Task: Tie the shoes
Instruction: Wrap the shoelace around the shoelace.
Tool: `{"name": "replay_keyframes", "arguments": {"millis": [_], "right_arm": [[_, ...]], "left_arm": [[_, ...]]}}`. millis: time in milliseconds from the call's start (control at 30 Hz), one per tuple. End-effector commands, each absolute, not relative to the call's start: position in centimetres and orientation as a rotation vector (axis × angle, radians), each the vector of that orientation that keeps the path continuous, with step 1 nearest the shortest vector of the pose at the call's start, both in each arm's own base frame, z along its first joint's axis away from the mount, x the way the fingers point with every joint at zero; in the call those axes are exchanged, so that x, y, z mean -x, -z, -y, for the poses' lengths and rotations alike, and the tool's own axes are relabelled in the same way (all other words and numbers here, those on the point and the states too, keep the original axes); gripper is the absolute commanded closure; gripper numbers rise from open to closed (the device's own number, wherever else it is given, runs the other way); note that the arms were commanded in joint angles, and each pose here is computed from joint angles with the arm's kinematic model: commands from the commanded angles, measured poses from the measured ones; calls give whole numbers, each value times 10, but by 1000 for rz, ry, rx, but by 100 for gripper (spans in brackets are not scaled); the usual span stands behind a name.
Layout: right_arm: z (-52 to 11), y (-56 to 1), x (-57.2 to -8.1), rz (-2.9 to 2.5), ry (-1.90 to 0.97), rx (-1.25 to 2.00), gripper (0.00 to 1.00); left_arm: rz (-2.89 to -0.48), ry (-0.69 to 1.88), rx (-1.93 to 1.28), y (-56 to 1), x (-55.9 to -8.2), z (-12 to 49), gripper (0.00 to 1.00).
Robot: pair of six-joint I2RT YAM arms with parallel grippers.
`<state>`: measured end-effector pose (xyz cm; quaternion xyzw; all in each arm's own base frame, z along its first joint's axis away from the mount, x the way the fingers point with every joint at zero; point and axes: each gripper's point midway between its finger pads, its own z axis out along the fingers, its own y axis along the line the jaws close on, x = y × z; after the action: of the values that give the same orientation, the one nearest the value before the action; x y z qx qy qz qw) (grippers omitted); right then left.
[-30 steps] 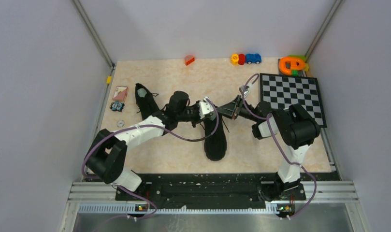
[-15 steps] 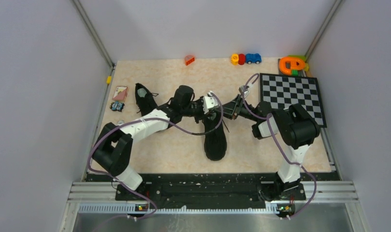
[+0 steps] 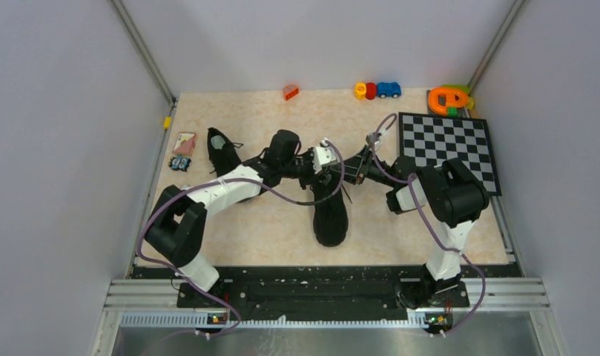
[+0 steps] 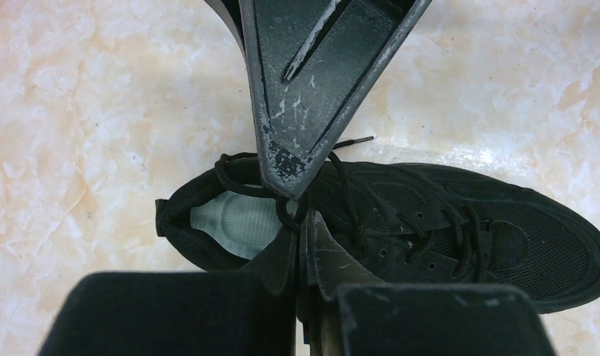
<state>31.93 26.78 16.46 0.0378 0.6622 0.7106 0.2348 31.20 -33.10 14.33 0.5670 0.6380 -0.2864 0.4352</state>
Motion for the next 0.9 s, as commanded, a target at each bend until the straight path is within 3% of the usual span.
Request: {"name": "replay_keyframes", "arguments": {"millis": [0,333,867], "right_arm": [[-266,-193,-317,-1652,-1920,76,62],[-267,-193,-319,-1664,-1915,75,71],[-269,-186,-322,-1704,-1891,58,73]], "left_arm": [[-1533,750,-1396,-166,-318,342,100],[-1550,771,-1411,-162,-320,349,100],[-1535,782,-1425,-171,-320,358,100]]}}
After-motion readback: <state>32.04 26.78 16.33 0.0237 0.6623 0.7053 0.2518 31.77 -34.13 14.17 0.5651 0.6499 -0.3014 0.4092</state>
